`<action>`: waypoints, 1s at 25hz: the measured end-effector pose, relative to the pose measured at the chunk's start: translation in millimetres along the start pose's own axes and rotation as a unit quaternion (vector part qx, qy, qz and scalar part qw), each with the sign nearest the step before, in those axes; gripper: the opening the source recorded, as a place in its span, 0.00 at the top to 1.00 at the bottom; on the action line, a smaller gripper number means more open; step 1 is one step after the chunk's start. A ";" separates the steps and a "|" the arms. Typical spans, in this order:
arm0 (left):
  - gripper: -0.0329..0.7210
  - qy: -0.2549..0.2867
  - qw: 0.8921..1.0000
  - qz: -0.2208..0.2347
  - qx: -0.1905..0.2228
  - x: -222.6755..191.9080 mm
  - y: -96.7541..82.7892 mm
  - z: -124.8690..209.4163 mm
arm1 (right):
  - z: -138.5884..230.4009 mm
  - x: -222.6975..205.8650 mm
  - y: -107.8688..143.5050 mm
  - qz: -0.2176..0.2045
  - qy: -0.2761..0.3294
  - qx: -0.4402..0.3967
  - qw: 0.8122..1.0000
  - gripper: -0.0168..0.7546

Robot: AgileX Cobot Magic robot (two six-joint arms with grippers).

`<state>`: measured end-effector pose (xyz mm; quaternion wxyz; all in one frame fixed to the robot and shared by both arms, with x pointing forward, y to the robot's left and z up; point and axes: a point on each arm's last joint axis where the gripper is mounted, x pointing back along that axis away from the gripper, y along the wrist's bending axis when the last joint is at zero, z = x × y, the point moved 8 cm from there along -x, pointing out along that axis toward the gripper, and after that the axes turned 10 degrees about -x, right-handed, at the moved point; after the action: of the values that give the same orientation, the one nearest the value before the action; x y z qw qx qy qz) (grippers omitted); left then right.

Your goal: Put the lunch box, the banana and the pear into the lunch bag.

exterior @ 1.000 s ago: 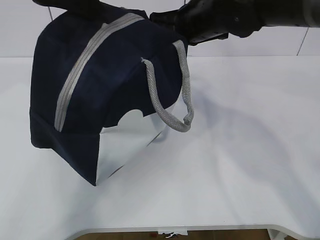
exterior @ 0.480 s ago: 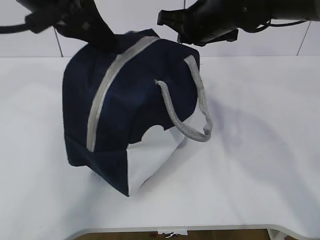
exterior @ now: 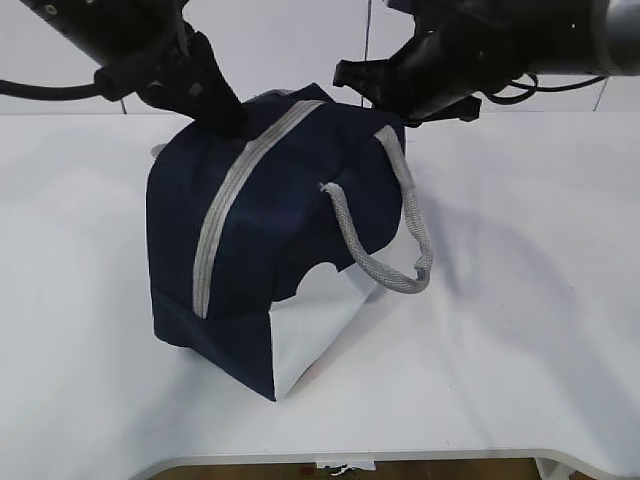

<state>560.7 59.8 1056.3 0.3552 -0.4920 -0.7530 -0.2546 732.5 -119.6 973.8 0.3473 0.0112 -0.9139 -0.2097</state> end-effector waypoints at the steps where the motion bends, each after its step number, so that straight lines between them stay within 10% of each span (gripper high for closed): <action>1: 0.94 0.000 1.000 0.000 0.000 0.0 0.0 0.0 | 0.8 -3.7 -3.0 0.000 0.003 -0.010 1.000 0.98; 18: 0.94 -0.005 1.000 -0.005 0.000 0.0 1.8 -1.7 | 2.9 -13.6 -9.4 0.002 0.004 -0.013 1.000 0.96; 25: 0.94 -0.002 1.000 0.001 0.001 0.0 -0.3 -0.6 | -6.5 -15.7 -23.9 0.017 -0.006 0.003 1.000 0.74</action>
<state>560.6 59.3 1056.7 0.3546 -0.4926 -0.7535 -0.2526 745.5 -141.2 959.0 0.3457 -0.0048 -0.9165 -0.2010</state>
